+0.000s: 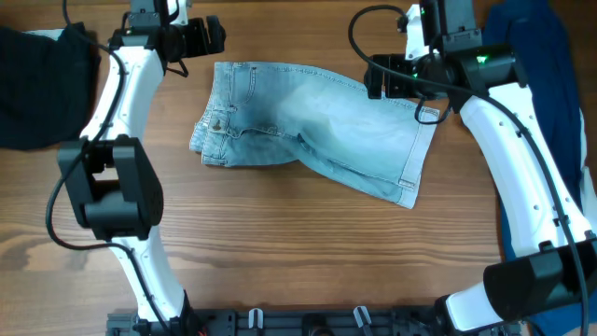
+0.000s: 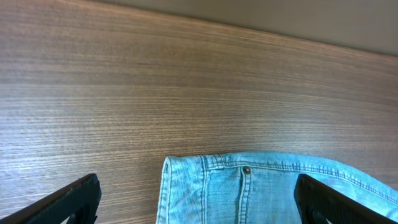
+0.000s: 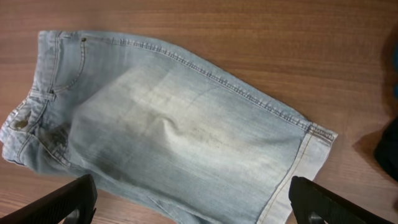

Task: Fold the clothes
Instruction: 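Reach the left gripper to the jeans waistband corner and grasp it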

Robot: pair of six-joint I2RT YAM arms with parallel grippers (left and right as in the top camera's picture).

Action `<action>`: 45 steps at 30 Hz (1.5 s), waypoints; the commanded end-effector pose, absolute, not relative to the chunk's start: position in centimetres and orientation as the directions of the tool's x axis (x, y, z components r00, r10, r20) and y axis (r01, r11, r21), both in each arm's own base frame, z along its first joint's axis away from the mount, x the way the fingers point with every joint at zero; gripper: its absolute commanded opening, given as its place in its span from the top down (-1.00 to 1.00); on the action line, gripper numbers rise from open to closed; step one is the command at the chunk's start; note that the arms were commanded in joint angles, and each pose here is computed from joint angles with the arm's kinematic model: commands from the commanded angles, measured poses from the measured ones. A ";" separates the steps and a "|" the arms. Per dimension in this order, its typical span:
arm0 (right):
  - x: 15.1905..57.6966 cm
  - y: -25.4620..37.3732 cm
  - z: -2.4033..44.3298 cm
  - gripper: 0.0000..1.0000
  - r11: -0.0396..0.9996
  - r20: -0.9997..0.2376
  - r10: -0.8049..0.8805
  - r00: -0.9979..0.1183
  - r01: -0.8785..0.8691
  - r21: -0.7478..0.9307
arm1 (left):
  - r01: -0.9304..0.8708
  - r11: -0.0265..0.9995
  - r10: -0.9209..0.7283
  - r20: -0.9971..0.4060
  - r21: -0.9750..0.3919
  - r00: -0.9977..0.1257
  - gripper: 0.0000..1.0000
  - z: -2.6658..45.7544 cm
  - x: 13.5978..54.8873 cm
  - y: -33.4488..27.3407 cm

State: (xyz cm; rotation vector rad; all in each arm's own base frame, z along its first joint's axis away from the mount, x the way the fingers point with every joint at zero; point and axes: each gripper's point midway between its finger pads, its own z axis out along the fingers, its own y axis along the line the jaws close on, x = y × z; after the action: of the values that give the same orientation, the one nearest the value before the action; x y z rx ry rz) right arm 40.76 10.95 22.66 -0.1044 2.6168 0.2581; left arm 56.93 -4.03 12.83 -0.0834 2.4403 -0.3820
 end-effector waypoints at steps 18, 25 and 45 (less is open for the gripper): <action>40.9 11.2 22.8 -0.99 0.975 -0.497 -0.038 -0.867 -0.140 0.171 | 0.041 0.978 -0.063 -0.473 -0.205 -0.879 -0.84 10.9 56.2 -6.9; 40.9 11.2 22.8 -0.99 0.975 -0.494 -0.038 -0.869 -0.140 0.170 | 0.025 0.989 -0.052 -0.493 -0.148 -0.869 -0.94 14.9 56.1 -6.5; 54.1 11.5 13.8 -1.00 0.993 -0.712 0.027 -0.701 -0.062 0.099 | -0.083 0.979 -0.199 -0.770 -0.188 -0.606 -1.00 13.4 66.5 -8.9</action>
State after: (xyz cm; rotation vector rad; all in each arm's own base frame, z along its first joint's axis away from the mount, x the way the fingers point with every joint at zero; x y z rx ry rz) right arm 54.45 12.08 19.66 -0.0870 2.2131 0.1727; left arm 66.69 -8.09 16.80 -0.1492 2.1635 -0.2473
